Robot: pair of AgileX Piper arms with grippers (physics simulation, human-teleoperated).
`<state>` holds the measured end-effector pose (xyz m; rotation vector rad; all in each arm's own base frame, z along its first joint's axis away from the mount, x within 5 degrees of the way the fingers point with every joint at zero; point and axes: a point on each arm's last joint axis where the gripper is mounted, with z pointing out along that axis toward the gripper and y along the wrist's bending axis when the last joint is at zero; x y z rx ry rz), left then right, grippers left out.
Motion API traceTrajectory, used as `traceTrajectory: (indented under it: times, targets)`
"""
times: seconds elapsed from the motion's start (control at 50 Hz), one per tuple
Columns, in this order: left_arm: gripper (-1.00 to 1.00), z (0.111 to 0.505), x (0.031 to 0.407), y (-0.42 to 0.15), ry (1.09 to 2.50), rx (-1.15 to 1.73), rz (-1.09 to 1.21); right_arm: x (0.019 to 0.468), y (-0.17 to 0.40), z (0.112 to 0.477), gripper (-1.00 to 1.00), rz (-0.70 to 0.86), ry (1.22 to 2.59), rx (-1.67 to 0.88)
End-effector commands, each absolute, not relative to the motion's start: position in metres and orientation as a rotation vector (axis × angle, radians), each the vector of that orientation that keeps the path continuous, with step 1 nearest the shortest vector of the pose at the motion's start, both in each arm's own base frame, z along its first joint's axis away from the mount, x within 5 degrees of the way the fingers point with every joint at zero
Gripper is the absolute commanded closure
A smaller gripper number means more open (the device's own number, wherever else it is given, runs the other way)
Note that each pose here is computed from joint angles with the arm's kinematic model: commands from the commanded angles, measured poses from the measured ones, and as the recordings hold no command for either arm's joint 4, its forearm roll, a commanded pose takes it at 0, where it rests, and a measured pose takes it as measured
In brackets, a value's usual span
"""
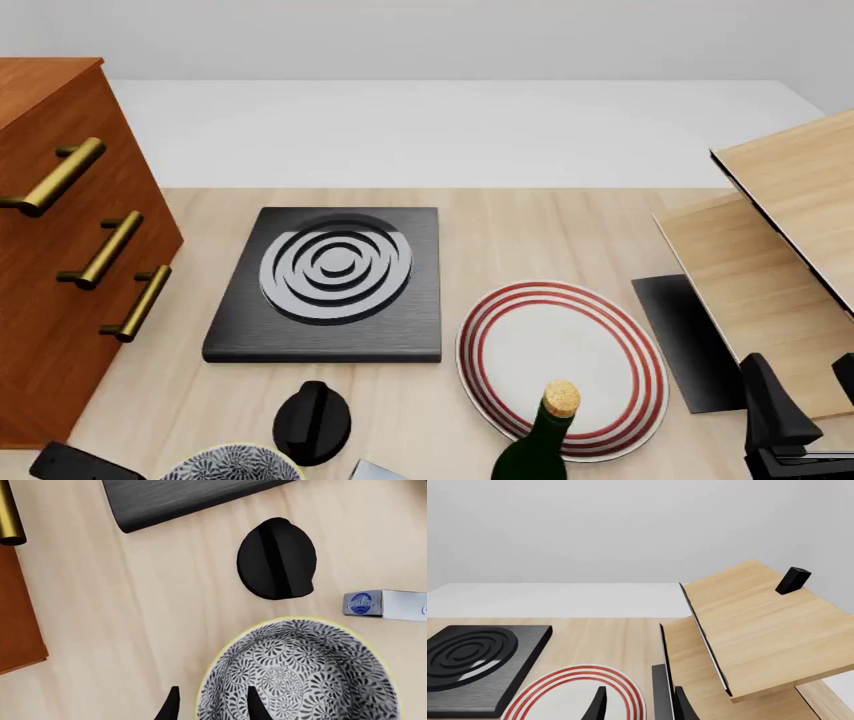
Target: Pick up the akita bowl and put it on the plate.
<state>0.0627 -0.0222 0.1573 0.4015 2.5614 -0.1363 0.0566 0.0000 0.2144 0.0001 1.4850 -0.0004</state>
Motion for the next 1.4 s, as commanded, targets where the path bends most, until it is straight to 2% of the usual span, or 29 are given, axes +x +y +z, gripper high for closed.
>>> traceTrajectory:
  times: [0.02,0.28,0.3,0.68,0.88,0.9,1.16,1.32,1.4]
  targets:
    - [-1.00,0.151,0.065,-0.023,2.572,0.408,-0.132,0.057,0.000,0.214,-1.00,0.000,1.485,0.000]
    - [-1.00,0.147,0.066,-0.023,2.571,0.428,-0.124,0.057,0.000,0.214,-1.00,0.000,1.485,0.000]
    - [1.00,0.147,0.067,-0.022,2.568,0.431,-0.111,0.057,0.000,0.214,-1.00,-0.001,1.485,0.000]
    - [1.00,0.143,0.069,-0.016,2.524,0.584,-0.002,0.057,0.000,0.214,-1.00,0.000,1.485,0.000]
    - [1.00,0.168,0.064,-0.011,2.471,0.585,0.054,0.057,0.000,0.214,-1.00,0.000,1.485,0.000]
    - [1.00,0.164,0.063,-0.007,2.455,0.641,0.113,0.057,0.000,0.214,-1.00,-0.001,1.485,0.000]
    - [1.00,0.193,0.057,-0.005,2.395,0.623,0.137,0.057,0.000,0.214,-1.00,-0.001,1.485,0.000]
    - [1.00,0.229,0.059,-0.006,2.296,0.569,0.145,0.057,0.000,0.214,-1.00,0.000,1.485,0.000]
    - [1.00,0.230,0.058,-0.005,2.280,0.584,0.158,0.057,0.000,0.214,-1.00,-0.001,1.485,0.000]
